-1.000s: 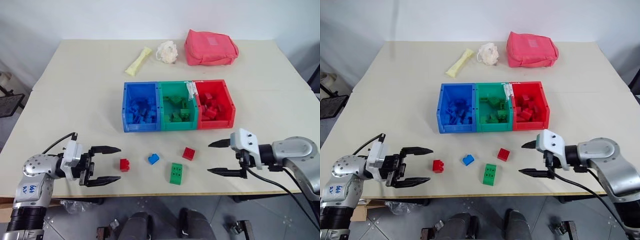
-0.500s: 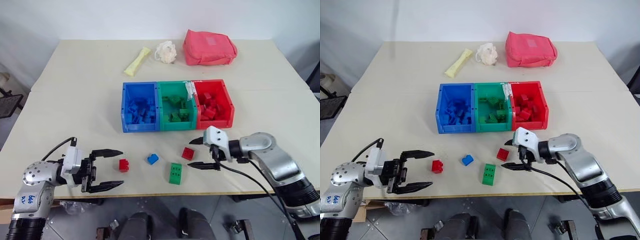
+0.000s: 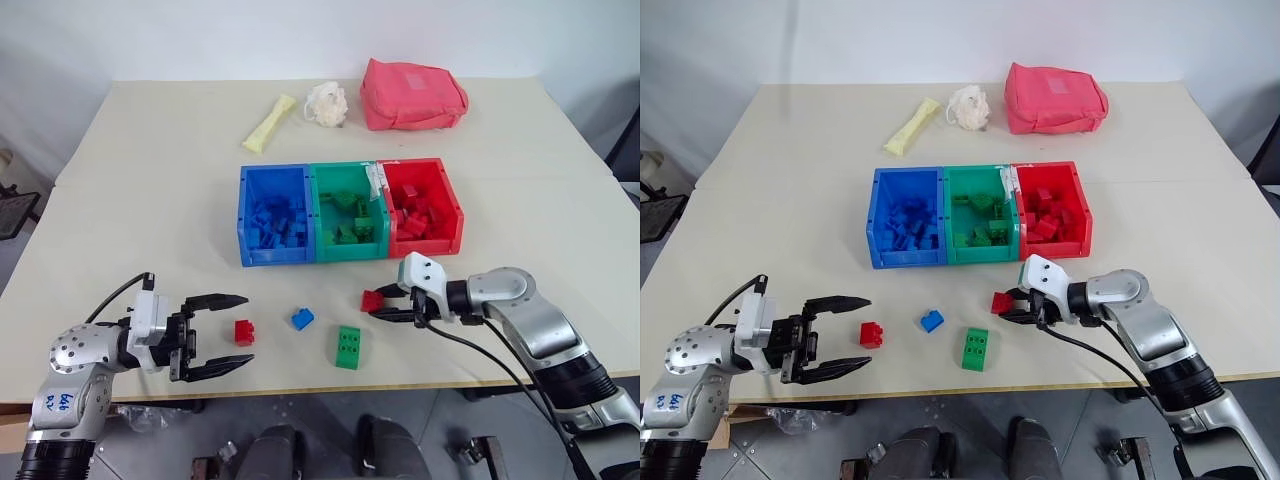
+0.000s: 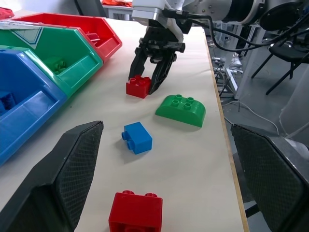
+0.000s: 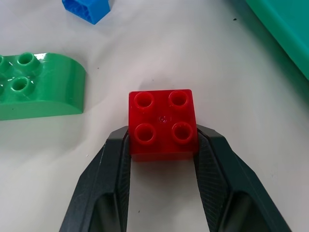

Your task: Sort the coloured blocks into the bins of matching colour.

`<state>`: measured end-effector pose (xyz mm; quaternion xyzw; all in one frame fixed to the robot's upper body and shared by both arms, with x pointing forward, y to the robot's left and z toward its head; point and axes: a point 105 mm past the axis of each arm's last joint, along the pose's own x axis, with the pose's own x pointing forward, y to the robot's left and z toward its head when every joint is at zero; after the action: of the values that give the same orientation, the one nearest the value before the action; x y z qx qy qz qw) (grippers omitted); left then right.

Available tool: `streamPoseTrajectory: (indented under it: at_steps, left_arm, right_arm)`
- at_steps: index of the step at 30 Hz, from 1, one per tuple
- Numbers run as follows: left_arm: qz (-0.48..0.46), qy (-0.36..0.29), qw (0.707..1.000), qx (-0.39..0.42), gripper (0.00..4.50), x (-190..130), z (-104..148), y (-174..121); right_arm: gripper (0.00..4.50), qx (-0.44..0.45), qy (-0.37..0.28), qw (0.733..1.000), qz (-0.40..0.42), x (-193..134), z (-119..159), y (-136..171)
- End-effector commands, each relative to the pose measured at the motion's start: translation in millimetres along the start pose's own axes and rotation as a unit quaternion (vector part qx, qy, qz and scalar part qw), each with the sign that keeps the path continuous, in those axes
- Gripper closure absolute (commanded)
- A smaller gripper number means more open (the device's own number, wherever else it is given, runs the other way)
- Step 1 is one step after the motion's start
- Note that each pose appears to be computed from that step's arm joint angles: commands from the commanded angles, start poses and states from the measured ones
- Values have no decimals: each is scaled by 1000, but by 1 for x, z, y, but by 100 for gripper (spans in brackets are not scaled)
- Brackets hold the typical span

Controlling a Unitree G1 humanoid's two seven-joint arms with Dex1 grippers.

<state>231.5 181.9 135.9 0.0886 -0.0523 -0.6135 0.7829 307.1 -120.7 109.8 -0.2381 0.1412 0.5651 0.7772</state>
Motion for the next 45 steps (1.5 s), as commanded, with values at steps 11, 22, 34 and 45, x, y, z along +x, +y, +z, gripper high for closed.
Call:
streamPoseTrajectory:
  at_steps: [11, 22, 34, 45]
  left_arm:
    - [50, -67, 996, 38, 0, 45, 33, 39]
    - [47, -90, 994, 47, 0, 66, 38, 63]
    - [30, -92, 993, 64, 0, 63, 39, 72]
    - [-15, -23, 998, 54, 0, 22, 17, 55]
  right_arm:
    - [304, -3, -101, 969, -227, -79, 62, -64]
    - [140, 2, -128, 927, -352, -94, 73, -134]
    - [1, -34, -117, 956, -267, -90, 69, -95]
    - [1, -43, -28, 992, -114, -105, 30, -24]
